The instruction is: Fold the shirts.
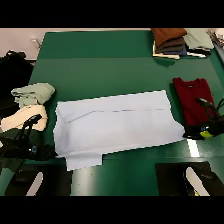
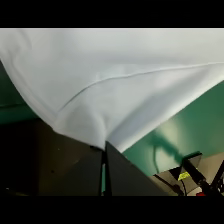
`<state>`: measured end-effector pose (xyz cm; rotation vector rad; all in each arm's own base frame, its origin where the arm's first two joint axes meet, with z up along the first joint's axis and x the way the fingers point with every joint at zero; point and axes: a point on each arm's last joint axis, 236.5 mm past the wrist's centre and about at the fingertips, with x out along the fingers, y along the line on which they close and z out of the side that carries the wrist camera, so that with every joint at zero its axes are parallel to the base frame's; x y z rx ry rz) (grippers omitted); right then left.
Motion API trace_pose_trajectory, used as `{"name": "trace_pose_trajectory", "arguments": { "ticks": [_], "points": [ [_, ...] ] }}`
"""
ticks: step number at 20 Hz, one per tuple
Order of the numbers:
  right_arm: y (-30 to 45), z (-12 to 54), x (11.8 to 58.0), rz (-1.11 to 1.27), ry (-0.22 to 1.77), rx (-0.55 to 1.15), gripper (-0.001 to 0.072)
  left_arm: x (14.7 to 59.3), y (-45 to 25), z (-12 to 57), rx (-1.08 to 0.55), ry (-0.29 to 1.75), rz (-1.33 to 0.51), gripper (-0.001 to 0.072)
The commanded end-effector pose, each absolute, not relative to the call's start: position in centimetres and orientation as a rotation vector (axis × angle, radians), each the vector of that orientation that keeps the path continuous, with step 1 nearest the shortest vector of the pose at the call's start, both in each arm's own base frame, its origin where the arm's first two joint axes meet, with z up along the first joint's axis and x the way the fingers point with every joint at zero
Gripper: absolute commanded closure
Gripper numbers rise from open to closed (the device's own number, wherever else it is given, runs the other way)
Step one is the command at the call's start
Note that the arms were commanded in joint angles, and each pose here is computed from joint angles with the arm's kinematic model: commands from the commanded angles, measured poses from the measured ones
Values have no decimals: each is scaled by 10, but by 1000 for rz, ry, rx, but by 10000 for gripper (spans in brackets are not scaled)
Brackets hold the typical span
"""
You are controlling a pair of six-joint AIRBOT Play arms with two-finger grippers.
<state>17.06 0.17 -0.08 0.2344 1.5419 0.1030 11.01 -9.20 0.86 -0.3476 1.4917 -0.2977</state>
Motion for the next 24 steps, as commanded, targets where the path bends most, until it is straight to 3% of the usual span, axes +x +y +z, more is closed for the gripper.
{"name": "trace_pose_trajectory", "arguments": {
  "ticks": [1,6,10,14,17,18,19,20,22,23,24],
  "points": [
    [-12,22,200,65,1443,192,698,144,-91,8,-343,1438,-295,687],
    [-14,14,275,103,1440,155,698,271,-81,14,-360,1244,-240,685],
    [5,2,337,167,1454,101,698,347,-75,20,-342,1192,-231,685],
    [12,-6,382,187,1458,106,698,389,-72,8,-351,1176,-211,684],
    [26,0,413,250,1411,242,686,398,-70,2,-368,1168,-190,681],
    [32,5,423,292,1382,293,539,399,-70,3,-375,1160,-187,591],
    [35,11,431,322,1356,352,389,400,-70,5,-381,1159,-184,300],
    [32,14,435,342,1339,380,345,400,-71,7,-410,1161,-173,148],
    [17,11,431,344,1339,403,324,398,-79,10,-451,1173,-189,152],
    [9,5,423,341,1360,414,293,396,-84,12,-476,1180,-203,234],
    [-1,-4,414,331,1386,440,243,395,-90,14,-502,1185,-219,436]
  ]
}}
